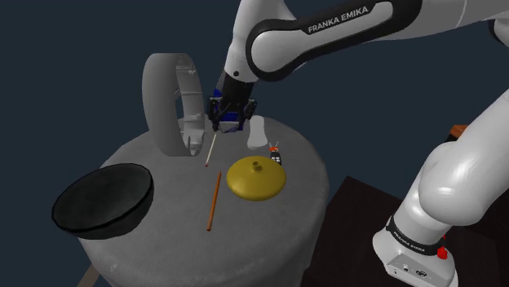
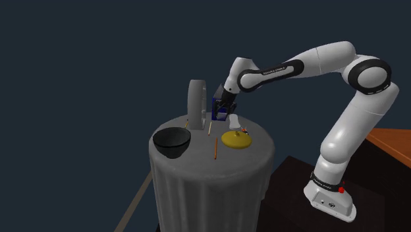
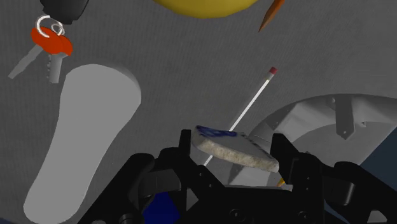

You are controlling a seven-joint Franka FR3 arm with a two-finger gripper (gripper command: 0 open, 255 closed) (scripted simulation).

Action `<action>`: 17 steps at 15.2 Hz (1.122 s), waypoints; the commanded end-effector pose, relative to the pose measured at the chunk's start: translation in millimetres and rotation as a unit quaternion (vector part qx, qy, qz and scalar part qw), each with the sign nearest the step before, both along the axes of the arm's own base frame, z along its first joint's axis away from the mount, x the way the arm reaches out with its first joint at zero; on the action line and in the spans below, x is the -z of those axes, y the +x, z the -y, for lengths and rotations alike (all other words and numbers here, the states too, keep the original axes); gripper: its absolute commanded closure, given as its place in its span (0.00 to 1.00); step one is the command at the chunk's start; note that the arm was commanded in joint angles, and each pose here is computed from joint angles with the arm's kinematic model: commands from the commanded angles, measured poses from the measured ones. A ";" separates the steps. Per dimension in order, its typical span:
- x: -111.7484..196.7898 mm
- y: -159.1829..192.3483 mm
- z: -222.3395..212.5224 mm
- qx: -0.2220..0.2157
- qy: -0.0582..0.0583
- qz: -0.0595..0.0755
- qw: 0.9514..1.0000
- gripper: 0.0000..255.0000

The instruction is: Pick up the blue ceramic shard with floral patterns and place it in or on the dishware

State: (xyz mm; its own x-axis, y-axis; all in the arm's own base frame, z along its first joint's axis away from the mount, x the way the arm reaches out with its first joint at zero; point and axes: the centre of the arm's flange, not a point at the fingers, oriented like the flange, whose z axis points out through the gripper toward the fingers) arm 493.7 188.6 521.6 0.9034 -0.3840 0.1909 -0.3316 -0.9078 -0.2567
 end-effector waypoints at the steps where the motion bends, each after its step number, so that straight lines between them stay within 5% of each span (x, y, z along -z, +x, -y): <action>1: -9.7 -0.1 -0.8 0.000 0.000 0.000 1.000 1.00; 17: -94.1 -0.1 -0.8 0.000 0.000 0.000 1.000 1.00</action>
